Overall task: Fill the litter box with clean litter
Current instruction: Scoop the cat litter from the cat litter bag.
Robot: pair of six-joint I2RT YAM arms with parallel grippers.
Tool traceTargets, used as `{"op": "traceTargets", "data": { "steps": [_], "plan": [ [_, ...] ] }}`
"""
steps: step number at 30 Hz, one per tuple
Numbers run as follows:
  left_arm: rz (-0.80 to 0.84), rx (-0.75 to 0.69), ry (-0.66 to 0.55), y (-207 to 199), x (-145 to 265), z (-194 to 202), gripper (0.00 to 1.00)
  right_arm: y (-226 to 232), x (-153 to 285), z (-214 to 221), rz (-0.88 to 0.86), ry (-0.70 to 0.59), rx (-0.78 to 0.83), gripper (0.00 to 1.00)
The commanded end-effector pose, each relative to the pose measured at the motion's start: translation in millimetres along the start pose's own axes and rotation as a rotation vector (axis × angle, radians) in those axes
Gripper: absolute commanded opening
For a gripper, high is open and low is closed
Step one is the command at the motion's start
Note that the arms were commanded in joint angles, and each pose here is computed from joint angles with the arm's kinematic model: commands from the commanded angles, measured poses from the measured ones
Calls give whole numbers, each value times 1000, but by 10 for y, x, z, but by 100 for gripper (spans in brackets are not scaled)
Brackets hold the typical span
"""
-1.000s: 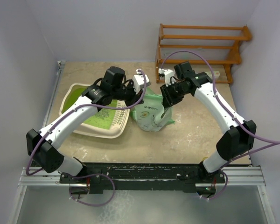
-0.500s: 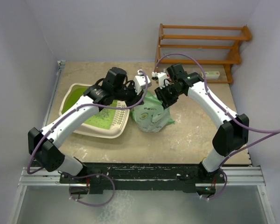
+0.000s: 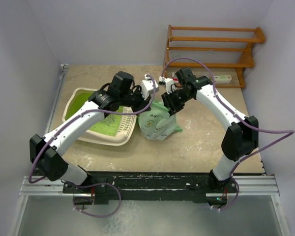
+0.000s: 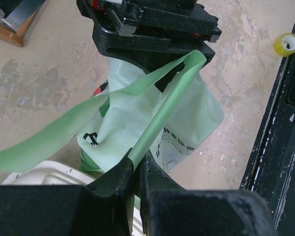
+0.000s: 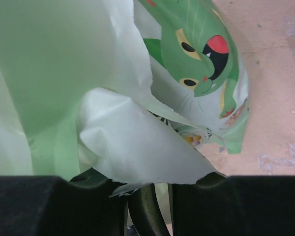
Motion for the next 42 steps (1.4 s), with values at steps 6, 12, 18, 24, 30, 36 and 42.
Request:
{"op": "traceTargets", "data": {
  "steps": [6,12,18,24,30,36,42],
  "plan": [
    [-104,-29,-94,121,153,-268,6,43,-94,146,-138,91,-47,0],
    [-143,-19,-102,129,241,-292,25,-4,195,138,-269,74,-161,0],
    [-176,-22,-115,143,330,-342,33,102,335,95,-312,39,-152,0],
    [-211,-27,-116,151,420,-351,34,220,513,27,-320,-2,-124,0],
    [-234,-33,-116,156,478,-358,35,298,670,-38,-344,-34,-123,0],
    [-238,-34,-110,150,491,-339,35,314,769,-43,-367,-49,-139,0],
    [-250,-40,-115,163,522,-361,34,273,849,-25,-377,-57,-168,0]
  ]
}}
Point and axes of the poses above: each gripper's point midway between its finger pads, its own x axis back along the fingers, its own y axis along the line the jaws close on, z = x × y, the point moved 4 cm from there along x, back along the fingers, and after that the axes turned 14 degrees about -x, right-handed, at the moved point
